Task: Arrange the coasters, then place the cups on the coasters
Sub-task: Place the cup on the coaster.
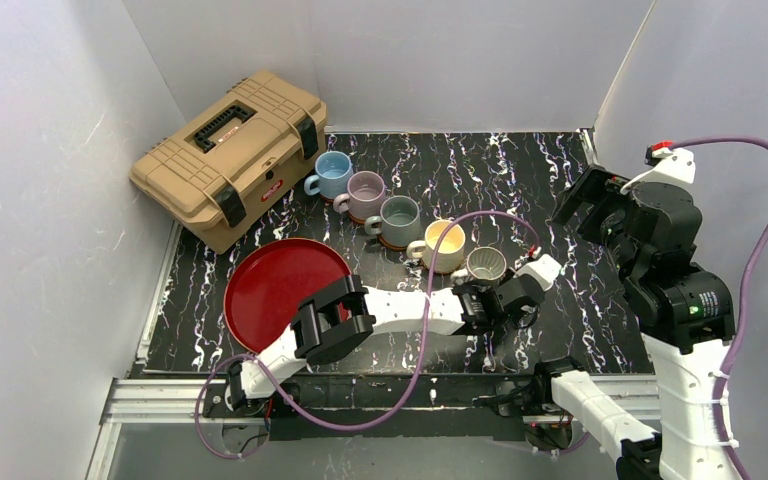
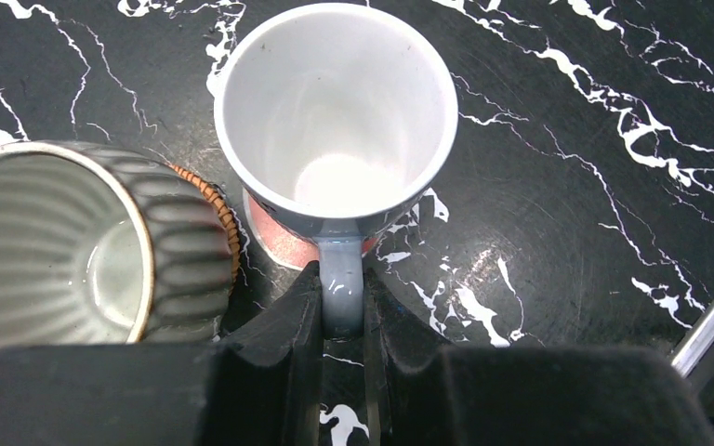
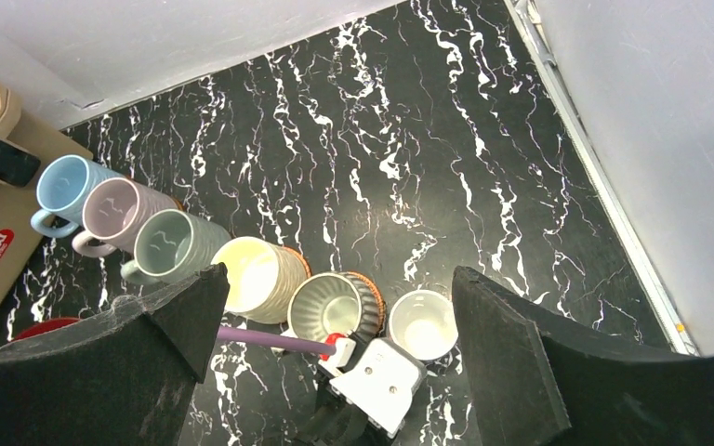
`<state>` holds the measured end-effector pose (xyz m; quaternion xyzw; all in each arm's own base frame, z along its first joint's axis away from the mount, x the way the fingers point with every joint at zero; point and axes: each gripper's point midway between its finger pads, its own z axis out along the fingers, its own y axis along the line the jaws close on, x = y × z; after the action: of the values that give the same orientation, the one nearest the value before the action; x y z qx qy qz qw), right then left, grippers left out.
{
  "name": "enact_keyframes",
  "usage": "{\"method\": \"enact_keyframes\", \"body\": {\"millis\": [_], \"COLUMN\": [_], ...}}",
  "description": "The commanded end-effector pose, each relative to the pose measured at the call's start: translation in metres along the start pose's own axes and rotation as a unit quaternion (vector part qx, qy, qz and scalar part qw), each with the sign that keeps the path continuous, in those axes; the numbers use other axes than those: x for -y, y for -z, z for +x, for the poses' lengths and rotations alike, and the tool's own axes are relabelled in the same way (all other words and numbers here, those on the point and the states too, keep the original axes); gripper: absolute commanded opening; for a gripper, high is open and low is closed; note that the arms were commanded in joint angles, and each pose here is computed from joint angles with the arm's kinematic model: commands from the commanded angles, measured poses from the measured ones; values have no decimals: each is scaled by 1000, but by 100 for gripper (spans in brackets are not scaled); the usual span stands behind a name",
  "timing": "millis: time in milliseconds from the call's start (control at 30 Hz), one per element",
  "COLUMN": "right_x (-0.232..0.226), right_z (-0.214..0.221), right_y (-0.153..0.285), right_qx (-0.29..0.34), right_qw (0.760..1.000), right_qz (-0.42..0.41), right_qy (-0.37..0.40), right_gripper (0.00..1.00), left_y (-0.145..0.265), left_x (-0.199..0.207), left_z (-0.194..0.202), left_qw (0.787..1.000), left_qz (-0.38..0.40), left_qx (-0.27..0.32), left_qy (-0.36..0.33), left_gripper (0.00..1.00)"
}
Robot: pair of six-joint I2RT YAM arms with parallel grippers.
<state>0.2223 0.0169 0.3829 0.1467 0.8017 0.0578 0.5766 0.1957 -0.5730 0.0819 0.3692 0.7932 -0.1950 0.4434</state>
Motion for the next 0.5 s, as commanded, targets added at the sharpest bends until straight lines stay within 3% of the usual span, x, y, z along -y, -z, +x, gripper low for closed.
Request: {"method": "enact_keyframes", "body": {"millis": [0,467], "right_x": [-5,-6], "right_z": [-10,-6], "right_y": [-1,-3], "right_qx": [20,14], "right_qw": [1000,1000], "right_qz": [-11,-13], "right_qy": [-10,-7], "right_gripper": [98,98], "left_y": [7,3], "left_x": [-6,-5], "left_z": [-47,-40], "left_qw": [997,997], "left_qz": [-19,-15], "left_qx": [60,52], "left_qy": [42,55], "left_gripper": [0,0]}}
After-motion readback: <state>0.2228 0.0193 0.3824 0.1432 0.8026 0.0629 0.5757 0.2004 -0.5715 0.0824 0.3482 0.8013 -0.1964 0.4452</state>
